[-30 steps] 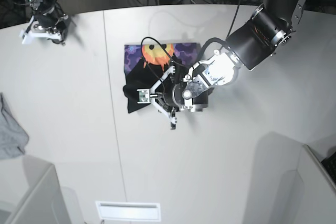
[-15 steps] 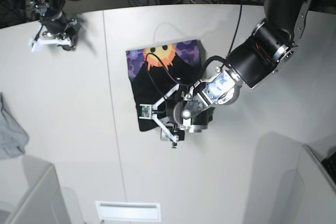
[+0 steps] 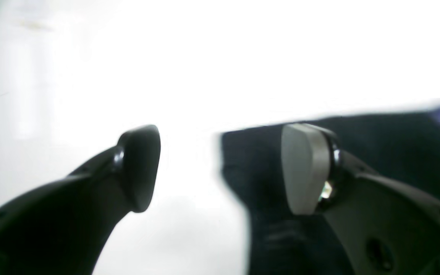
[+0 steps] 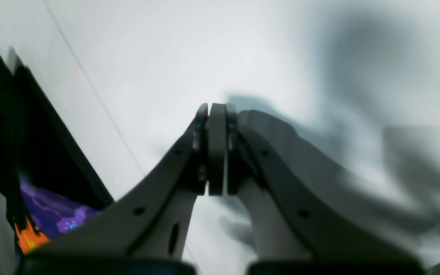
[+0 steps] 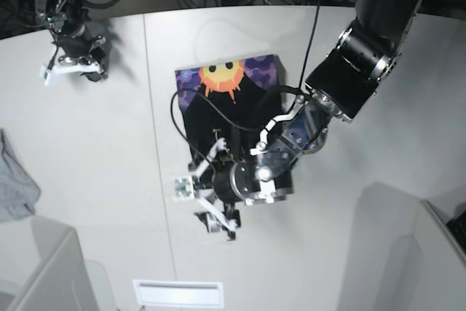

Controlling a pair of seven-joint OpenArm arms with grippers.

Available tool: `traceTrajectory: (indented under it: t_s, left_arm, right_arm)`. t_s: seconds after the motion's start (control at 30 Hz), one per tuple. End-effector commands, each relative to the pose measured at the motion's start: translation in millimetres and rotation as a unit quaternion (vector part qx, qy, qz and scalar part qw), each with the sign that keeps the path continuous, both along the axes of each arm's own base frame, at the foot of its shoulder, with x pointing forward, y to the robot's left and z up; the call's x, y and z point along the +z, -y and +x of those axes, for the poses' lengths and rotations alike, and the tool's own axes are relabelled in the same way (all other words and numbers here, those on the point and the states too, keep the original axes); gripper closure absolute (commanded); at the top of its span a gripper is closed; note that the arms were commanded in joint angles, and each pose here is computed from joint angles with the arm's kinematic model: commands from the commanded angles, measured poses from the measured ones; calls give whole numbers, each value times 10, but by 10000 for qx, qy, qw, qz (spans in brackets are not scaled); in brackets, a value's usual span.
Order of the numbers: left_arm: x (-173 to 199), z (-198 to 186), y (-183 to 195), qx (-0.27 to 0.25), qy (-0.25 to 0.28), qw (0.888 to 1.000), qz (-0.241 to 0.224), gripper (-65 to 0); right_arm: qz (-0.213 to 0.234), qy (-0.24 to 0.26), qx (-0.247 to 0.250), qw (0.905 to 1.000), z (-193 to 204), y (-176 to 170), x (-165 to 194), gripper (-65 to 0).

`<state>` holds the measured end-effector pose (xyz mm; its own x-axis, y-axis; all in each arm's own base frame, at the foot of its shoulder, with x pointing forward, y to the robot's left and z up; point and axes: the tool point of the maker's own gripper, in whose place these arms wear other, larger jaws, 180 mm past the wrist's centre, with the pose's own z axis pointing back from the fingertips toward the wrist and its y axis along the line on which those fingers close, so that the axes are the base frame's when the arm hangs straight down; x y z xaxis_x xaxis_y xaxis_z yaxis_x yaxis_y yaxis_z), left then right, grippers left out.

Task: Fold the T-shirt properly
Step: 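Rotate and drag the folded shirt with the left gripper to straighten it, then smooth the printed edge of the folded shirt with both grippers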

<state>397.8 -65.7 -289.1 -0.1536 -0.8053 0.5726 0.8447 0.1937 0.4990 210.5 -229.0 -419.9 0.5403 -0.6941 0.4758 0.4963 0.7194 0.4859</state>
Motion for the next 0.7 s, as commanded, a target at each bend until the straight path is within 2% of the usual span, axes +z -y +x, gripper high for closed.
traceTrajectory:
  t_s: [0.0, 0.03, 0.1, 0.13, 0.23, 0.4, 0.47, 0.57, 0.67]
  left_arm:
    - [225, 88, -84, 191, 240, 9993, -219, -469]
    - [326, 104, -173, 389, 318, 9981, -349, -462]
    - [447, 49, -353, 735, 427, 9954, -435, -378]
    - [442, 6, -449, 900, 412, 9942, -421, -313]
    - [307, -205, -944, 1425, 345, 9889, -221, -10]
    - [-93, -597, -1575, 2044, -92, 9788, 82, 0]
    - [-261, -739, -1863, 2365, -316, 9708, 238, 0]
    - [-428, -926, -2189, 2811, -573, 9574, 328, 0]
    - [-569, -1090, -2321, 2994, -800, 9499, 402, 0]
  right_arm:
    - [-167, 272, 96, 9994, 114, 74, 163, 0]
    - [-201, 293, 203, 9992, 139, 51, 185, 0]
    - [-351, 367, 555, 9972, 204, -2, 277, 0]
    - [-386, 394, 742, 9957, 227, -65, 309, 0]
    - [-438, 498, 1383, 9882, 275, -339, 413, 0]
    - [-348, 585, 2040, 9766, 309, -716, 463, 0]
    - [-308, 565, 2293, 9712, 313, -877, 429, 0]
    - [-746, 592, 2770, 9561, 335, -1069, 383, 0]
    - [-1189, 632, 3151, 9395, 331, -1246, 334, 0]
